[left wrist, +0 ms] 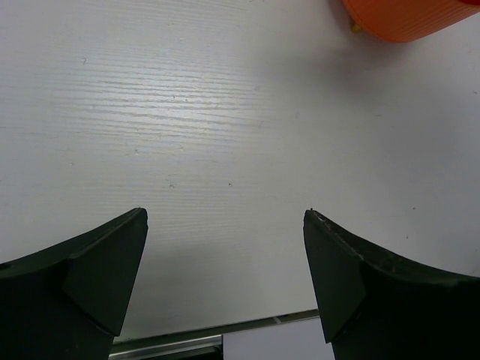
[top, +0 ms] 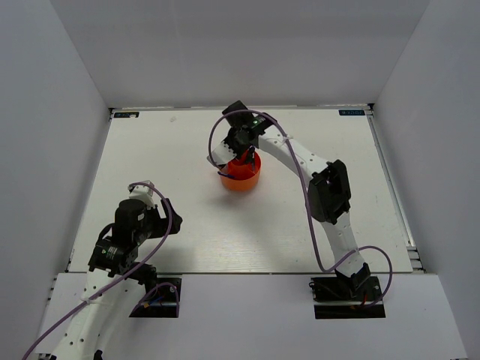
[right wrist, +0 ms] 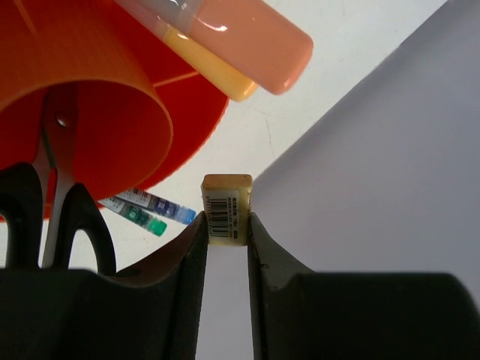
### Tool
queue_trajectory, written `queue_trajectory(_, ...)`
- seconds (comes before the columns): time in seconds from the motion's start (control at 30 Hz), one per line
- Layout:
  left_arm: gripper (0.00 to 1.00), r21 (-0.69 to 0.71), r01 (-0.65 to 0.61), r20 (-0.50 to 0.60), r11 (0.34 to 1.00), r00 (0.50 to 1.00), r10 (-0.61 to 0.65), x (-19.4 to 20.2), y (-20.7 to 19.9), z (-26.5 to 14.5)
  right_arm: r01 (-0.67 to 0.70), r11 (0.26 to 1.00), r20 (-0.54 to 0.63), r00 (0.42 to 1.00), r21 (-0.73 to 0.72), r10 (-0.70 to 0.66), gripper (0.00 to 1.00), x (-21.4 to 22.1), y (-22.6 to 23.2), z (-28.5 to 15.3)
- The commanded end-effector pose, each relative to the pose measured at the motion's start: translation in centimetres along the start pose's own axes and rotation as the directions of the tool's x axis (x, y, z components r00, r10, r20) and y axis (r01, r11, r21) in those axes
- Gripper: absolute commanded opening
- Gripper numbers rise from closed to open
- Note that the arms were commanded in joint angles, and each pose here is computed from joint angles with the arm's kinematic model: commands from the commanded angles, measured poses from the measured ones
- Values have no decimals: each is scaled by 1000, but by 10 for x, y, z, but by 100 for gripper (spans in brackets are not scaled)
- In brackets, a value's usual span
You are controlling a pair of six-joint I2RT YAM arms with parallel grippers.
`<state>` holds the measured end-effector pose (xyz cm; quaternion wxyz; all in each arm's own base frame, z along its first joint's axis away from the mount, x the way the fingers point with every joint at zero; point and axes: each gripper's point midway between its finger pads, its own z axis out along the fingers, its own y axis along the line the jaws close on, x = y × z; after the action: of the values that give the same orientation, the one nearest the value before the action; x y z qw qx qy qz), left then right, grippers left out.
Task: Sort the stationery into containers
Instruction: Place the stationery in the storage box.
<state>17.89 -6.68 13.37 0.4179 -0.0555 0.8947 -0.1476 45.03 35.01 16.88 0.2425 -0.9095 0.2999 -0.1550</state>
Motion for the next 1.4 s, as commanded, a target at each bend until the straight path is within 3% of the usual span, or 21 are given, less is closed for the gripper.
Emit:
queue_trajectory(0.0,95,14,1,17,1000,1000,-1,-2,-2,2,42,998,49,998,-37,-41,0,-11,9,11)
queue_trajectory(0.53,96,8,4,21,1000,1000,-5,-4,-1,2,69,993,89,994,-98,-61,0,-21,25,16)
queue_trajectory(0.87,96,2,7,17,1000,1000,-7,-2,0,2,84,991,96,993,-100,-74,18,-26,26,17)
queue_trajectory(1.37,96,-2,6,20,1000,1000,-5,-3,1,2,96,993,91,992,-74,-89,25,-25,19,14)
